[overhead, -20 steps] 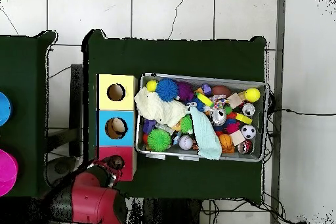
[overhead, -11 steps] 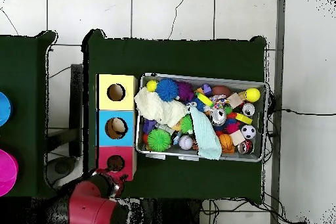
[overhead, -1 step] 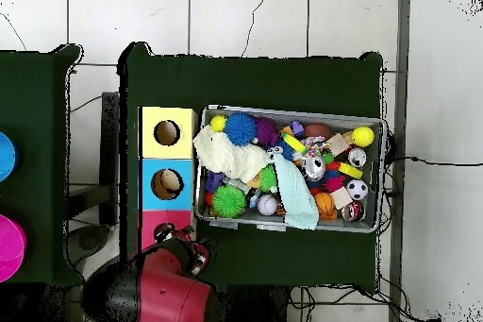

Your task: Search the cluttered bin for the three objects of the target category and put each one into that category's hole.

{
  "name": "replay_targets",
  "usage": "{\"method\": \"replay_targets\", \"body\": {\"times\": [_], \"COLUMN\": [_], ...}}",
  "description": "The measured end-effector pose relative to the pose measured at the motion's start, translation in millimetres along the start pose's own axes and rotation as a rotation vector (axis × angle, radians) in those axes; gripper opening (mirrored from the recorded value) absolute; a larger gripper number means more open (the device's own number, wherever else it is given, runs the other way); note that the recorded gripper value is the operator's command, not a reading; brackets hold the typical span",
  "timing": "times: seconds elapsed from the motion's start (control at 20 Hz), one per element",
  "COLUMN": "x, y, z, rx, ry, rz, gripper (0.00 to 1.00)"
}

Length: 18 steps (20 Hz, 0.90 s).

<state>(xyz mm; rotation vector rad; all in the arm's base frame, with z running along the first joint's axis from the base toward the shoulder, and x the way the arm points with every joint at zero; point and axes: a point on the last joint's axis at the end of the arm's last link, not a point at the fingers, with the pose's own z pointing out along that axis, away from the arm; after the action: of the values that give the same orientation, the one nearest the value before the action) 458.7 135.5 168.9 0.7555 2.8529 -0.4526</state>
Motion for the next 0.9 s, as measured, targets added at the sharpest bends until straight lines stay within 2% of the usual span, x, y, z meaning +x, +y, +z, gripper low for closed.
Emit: {"method": "replay_targets", "body": {"times": [0.05,0.1,0.25,0.3,0.45,0.6,0.9], "x": [-7.4,-24.9,-41.7,-55.5,-66.2,-74.4,-67.1], "y": [-5.1,-16.4,-24.7,-27.3,-24.4,-11.6,21.4], "z": [4.2,16.4,30.7,44.9,60.6,80.8,102.1], "rx": [0.000,-0.002,-0.009,-0.025,-0.049,-0.092,-0.154], "ry": [-0.007,-0.029,-0.057,-0.088,-0.115,-0.143,-0.167], "rz": [0.011,0.035,0.054,0.066,0.072,0.075,0.043], "gripper": [1.00,1.00,1.00,1.00,1.00,1.00,1.00]}}
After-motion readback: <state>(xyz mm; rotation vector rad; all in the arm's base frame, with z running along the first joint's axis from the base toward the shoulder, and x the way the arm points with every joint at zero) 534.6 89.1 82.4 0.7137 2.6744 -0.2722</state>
